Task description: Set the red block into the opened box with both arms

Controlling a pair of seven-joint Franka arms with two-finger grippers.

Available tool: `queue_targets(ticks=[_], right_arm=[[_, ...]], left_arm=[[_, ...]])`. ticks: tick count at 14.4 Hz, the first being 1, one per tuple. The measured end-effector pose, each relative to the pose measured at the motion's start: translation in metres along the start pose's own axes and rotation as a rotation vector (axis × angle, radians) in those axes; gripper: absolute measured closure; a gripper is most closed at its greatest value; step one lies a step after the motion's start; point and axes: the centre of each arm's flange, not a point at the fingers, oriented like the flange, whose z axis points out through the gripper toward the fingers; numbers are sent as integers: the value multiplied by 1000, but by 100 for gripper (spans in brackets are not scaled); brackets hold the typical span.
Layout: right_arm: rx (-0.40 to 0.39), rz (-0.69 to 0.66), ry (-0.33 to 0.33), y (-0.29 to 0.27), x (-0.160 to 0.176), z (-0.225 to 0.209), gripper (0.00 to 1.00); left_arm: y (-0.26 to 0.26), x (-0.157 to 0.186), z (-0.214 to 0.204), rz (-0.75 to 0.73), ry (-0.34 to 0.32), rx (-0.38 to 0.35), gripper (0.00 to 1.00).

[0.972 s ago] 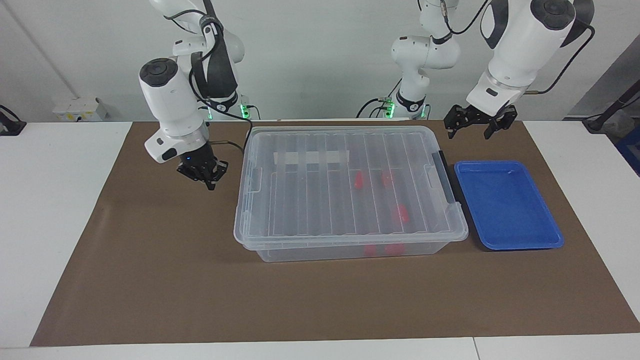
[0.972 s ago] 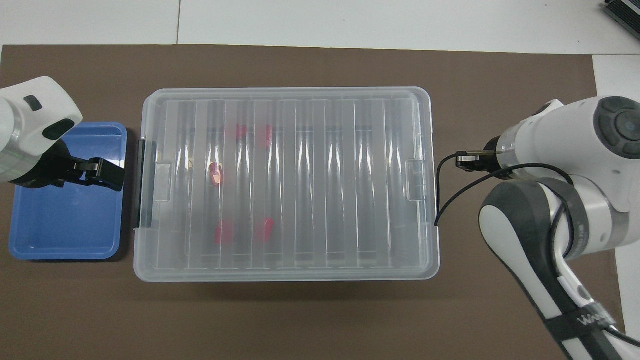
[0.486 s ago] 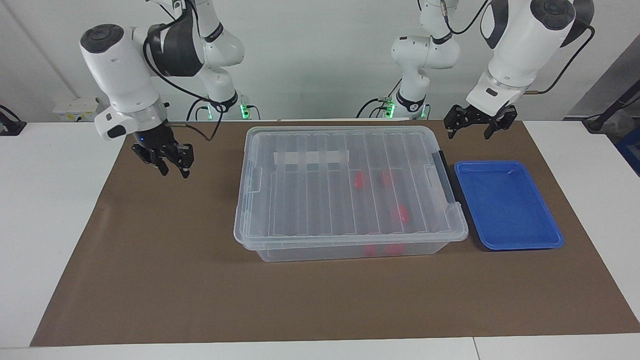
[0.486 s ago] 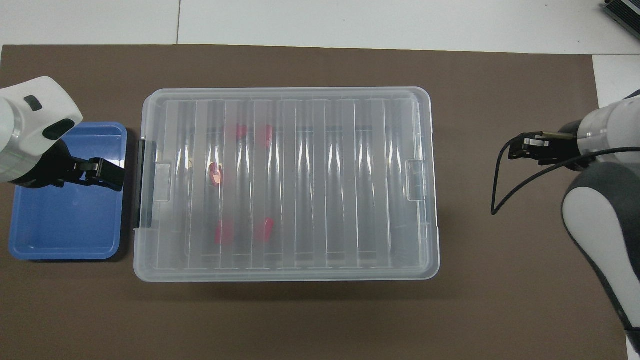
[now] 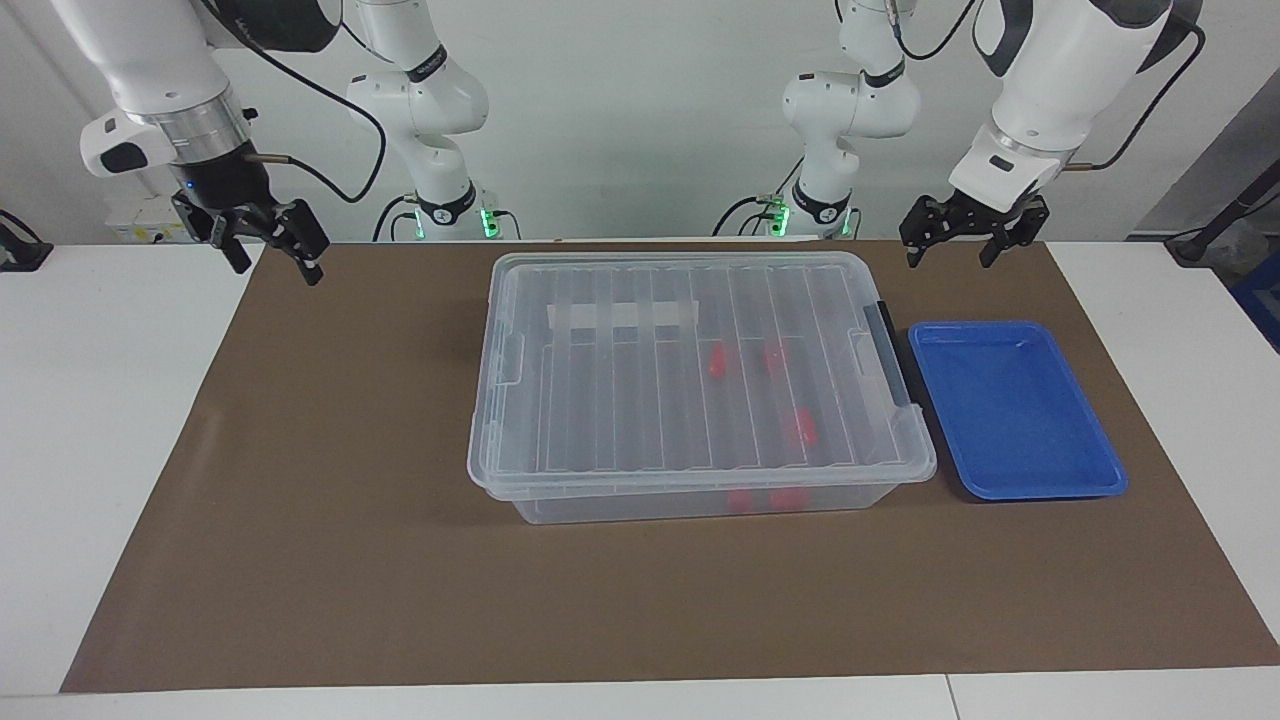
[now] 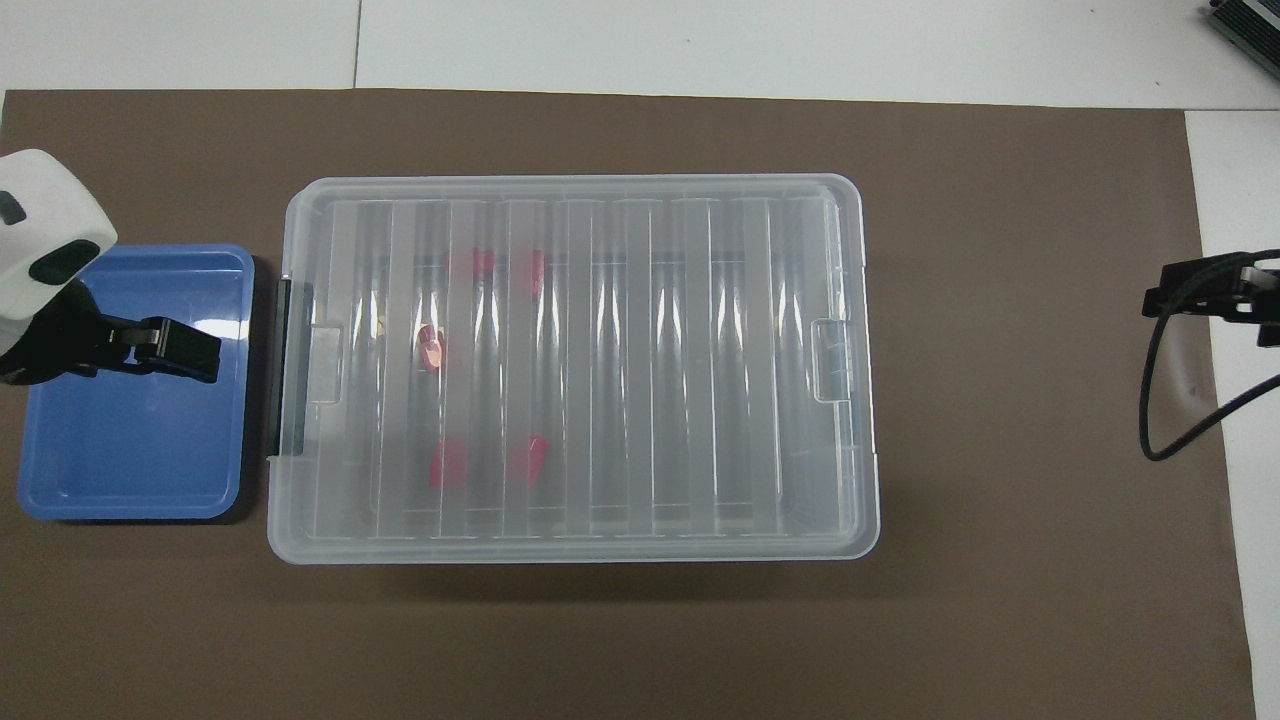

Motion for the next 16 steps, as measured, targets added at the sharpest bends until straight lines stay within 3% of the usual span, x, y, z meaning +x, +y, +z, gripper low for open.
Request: queue_targets(ticks=[6, 16], right_arm=[[-16, -7, -72, -5, 2, 6, 0], [-16, -97, -88, -18, -2, 9, 0]], left_arm=[[-5, -1, 4, -10, -9, -1, 0], [-7, -1, 4, -13, -9, -1, 0]])
